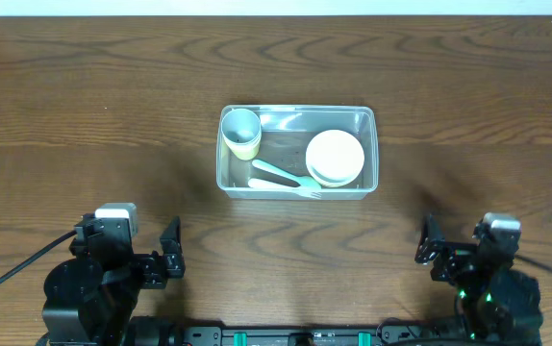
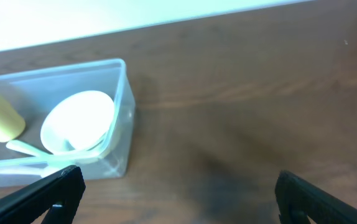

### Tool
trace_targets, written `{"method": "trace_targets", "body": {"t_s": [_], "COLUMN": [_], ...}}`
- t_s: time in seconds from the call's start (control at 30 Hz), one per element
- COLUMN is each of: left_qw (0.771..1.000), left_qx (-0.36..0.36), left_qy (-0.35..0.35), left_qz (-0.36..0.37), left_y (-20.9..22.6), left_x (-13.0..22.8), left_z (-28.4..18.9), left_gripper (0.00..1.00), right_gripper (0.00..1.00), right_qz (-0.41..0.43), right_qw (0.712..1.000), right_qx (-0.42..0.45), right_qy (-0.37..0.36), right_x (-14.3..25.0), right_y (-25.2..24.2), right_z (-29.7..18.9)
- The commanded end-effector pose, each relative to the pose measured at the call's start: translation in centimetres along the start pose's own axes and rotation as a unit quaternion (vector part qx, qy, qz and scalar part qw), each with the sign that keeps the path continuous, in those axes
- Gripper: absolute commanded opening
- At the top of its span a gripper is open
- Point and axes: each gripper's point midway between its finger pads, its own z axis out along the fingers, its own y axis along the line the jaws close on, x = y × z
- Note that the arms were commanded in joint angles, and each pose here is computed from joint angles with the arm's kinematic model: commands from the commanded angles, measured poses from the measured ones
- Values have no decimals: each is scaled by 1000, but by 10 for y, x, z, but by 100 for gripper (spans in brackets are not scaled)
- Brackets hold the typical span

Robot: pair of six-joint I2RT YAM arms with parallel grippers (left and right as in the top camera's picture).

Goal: Pack container

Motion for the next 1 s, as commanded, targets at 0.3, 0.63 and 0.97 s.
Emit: {"method": "trace_targets", "body": {"t_s": [0.3,0.63,0.97], "left_qw": [1000,1000,1000], "left_qx": [3,3,3], "left_qy": [3,3,3], "left_qz": [-4,-4,-4], "left_y": [-1,-1,-1], "left_x": [2,2,2], "left_z": [1,1,1], "left_gripper": [98,98,98], "right_gripper": [99,99,99], "right_qz": [-72,-144,-127], "right_qw": [979,976,981], "right_qx": [-49,-39,-48], "right_qy": [-186,-156,-141], "right_x": [-25,6,12], "right_y": [15,12,13], "right_z": [40,56,58]}}
